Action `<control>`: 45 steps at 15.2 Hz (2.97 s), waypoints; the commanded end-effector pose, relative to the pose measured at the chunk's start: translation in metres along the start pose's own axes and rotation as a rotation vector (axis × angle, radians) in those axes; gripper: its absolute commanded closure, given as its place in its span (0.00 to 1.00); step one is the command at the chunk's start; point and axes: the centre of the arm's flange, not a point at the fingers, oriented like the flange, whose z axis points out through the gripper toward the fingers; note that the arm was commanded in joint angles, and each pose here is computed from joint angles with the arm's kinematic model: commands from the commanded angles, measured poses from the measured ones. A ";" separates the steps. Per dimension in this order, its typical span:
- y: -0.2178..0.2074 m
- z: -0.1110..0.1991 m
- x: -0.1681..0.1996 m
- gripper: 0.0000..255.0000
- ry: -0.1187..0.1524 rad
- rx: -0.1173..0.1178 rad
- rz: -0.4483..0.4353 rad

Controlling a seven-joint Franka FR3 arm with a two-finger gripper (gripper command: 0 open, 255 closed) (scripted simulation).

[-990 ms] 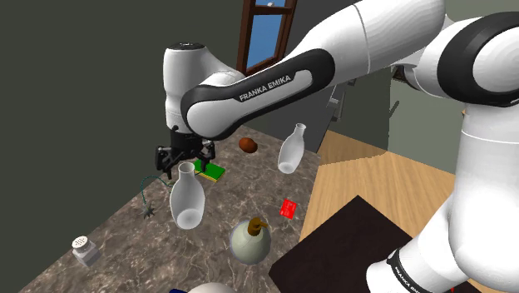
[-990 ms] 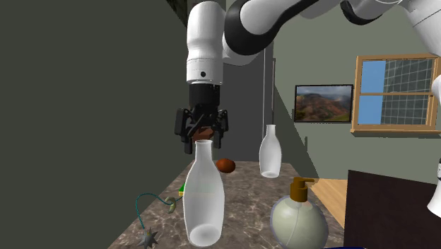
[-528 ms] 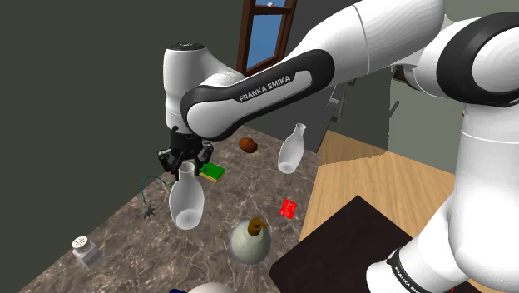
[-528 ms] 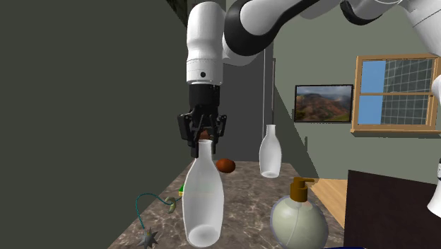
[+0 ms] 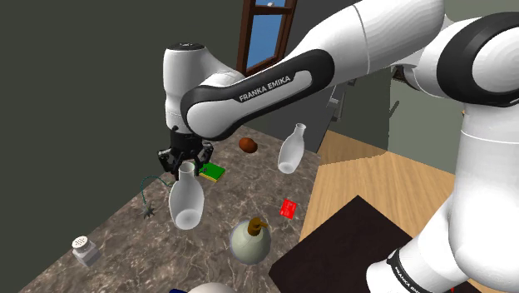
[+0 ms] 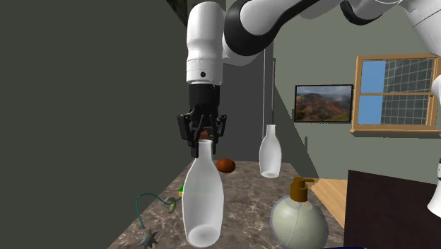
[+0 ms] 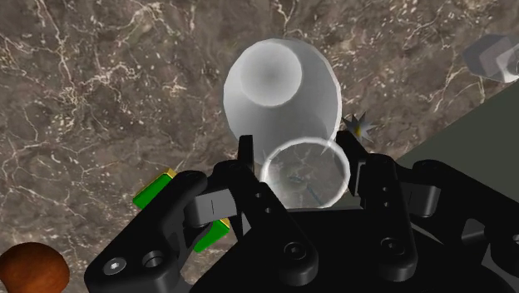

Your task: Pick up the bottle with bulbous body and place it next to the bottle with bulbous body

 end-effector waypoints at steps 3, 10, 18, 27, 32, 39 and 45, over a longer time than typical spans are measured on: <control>0.000 -0.015 0.000 1.00 -0.001 0.000 0.000; -0.001 -0.052 0.000 1.00 -0.001 0.000 0.000; -0.003 -0.095 0.000 1.00 -0.001 0.000 0.000; -0.004 -0.142 0.000 1.00 -0.001 0.000 0.000; -0.005 -0.168 0.000 1.00 -0.001 0.000 0.000; -0.006 -0.205 0.001 1.00 -0.001 0.000 0.000; -0.007 -0.237 0.001 1.00 -0.001 0.000 0.000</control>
